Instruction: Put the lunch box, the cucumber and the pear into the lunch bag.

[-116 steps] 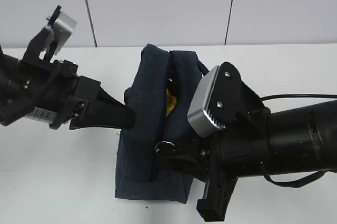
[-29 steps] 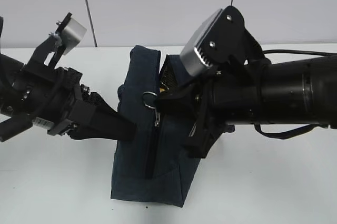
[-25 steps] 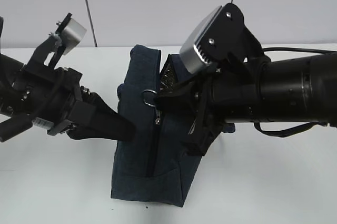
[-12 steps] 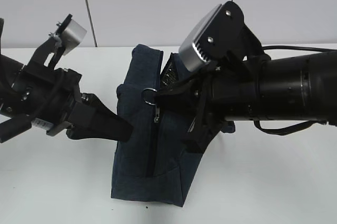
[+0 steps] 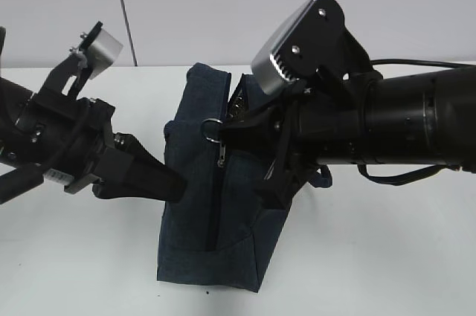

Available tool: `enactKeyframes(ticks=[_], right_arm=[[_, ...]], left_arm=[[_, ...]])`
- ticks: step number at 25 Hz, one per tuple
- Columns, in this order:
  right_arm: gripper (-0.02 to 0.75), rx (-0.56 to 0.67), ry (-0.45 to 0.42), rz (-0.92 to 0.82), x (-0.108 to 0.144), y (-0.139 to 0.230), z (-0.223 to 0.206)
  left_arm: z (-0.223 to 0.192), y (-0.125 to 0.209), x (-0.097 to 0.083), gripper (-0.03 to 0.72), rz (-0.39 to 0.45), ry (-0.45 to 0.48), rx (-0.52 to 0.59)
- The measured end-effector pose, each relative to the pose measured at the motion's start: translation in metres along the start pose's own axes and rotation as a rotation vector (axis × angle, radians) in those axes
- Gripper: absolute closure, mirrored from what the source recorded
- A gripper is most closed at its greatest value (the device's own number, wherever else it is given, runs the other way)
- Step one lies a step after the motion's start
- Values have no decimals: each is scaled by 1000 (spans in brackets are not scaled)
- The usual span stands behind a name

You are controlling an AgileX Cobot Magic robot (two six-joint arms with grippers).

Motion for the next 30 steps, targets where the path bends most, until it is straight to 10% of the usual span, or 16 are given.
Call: enactKeyframes(ticks=[30], right_arm=[[732,30,79,9,-26,-6,-21]], left_arm=[[0,2,0,700,-9,1,13]])
Point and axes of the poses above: a point on each arm's last joint axis where the gripper is mounted, z pointing back along that axis away from the gripper, x along the wrist's bending axis when the last joint is at zero, y = z × x, the point moved 7 cm from there along -z, pointing out along that axis toward the gripper
